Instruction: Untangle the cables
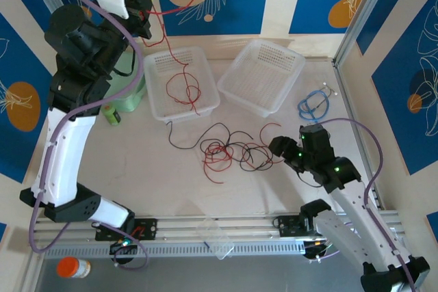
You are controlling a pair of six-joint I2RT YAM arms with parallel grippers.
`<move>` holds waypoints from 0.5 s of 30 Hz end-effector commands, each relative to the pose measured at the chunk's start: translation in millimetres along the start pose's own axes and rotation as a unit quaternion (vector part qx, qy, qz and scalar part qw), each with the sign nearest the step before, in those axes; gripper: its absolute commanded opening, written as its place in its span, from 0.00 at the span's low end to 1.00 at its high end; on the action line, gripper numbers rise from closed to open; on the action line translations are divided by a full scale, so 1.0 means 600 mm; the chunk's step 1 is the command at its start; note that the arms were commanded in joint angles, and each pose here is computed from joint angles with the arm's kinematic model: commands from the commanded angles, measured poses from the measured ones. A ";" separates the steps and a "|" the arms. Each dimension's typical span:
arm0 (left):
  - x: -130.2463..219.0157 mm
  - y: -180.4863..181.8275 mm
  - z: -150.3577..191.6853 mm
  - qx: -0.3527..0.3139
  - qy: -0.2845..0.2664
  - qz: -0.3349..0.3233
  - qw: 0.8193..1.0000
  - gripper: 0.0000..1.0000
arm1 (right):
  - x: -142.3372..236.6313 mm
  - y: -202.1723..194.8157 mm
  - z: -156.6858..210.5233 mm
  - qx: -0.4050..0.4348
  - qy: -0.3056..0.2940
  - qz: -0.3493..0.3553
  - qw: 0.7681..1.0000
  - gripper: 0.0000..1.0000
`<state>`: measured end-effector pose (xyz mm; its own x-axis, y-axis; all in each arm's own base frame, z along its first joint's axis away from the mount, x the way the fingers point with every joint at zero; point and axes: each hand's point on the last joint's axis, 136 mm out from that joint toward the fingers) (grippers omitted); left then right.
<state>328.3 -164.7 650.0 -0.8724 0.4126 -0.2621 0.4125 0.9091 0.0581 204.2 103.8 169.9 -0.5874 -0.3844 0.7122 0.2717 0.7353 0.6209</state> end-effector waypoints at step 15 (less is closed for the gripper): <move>0.080 -0.068 0.319 0.181 0.191 0.065 0.963 0.00 | -0.033 0.102 0.030 0.103 0.058 -0.037 0.992 0.69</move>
<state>325.8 -178.6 474.6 -0.8647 0.4969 0.0732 0.4839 0.8633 -0.1437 208.8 150.4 172.5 -0.4934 -0.4683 0.7330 0.1478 0.7853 0.6012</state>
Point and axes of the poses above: each hand's point on the last joint's axis, 136 mm out from that joint toward the fingers, its own x axis back along the fingers, its own y axis along the line the jaws close on, z = x × y, and after that the axes turned 1 degree about -x, right-handed
